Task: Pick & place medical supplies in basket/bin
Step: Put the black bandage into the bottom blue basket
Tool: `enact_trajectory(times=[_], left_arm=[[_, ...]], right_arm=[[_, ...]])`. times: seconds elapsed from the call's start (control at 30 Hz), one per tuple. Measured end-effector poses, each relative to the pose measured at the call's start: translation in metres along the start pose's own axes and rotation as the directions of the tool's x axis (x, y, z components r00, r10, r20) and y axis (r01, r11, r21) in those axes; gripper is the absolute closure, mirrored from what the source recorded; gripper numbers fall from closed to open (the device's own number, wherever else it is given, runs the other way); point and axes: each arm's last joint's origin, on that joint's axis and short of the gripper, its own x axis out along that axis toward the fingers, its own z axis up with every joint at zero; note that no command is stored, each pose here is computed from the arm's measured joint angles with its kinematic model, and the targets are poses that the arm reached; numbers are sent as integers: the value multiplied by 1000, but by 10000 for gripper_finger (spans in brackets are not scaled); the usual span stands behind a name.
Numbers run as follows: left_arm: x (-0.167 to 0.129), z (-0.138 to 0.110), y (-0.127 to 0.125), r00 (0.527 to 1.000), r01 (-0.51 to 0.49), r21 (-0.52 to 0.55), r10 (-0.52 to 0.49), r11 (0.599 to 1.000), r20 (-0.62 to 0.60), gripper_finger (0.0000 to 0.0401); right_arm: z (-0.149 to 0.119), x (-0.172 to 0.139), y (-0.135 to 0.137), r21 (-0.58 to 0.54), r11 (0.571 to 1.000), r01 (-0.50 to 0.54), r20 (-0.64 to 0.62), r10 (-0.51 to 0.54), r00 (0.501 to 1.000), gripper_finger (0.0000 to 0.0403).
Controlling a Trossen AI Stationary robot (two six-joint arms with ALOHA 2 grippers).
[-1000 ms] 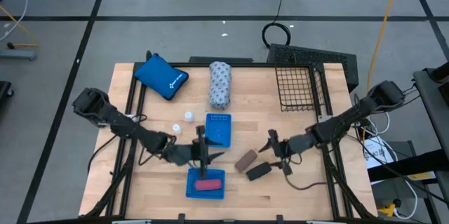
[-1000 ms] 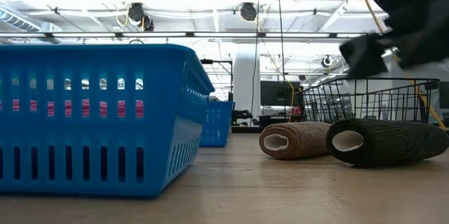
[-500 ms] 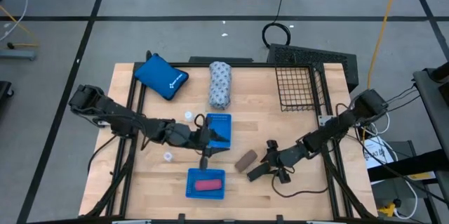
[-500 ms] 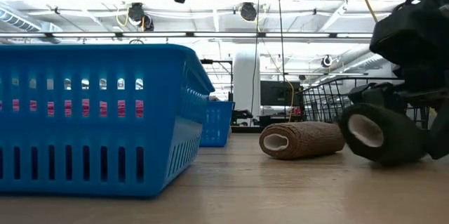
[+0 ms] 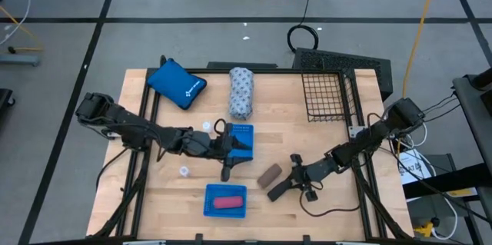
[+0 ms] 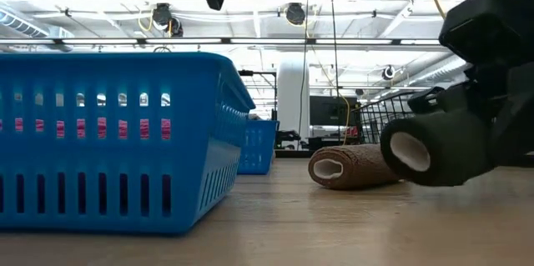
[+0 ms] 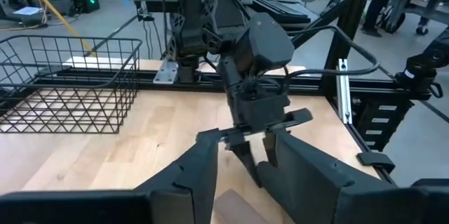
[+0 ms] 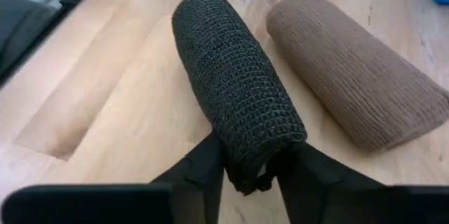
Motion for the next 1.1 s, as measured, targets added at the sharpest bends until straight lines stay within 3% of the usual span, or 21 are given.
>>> enact_trajectory(times=[0.2, 0.33, 0.53, 0.93, 1.0, 1.1], left_arm=[[1, 0, 3, 1000, -14, -2, 14, 1000, 2, 244], [2, 3, 7, 999, -24, -26, 25, 999, 24, 250], [3, 6, 15, 998, -43, -124, 49, 991, 49, 268], [3, 6, 15, 998, -37, -114, 43, 993, 52, 277], [3, 6, 13, 999, -39, -102, 40, 994, 0, 277], [5, 15, 10, 972, -115, -69, 98, 991, -214, 274]], right_arm=[[7, -3, 1, -3, 1000, -15, 44, 15, 999, 329], [18, -13, 2, -64, 998, -16, 109, 23, 994, 338], [38, -32, -4, -105, 989, 101, 241, -73, 968, 339], [53, -44, -45, -81, 962, 261, 311, -225, 923, 340], [53, -43, -49, -83, 957, 278, 305, -241, 921, 340], [53, -44, -51, -87, 954, 287, 306, -249, 919, 339]])
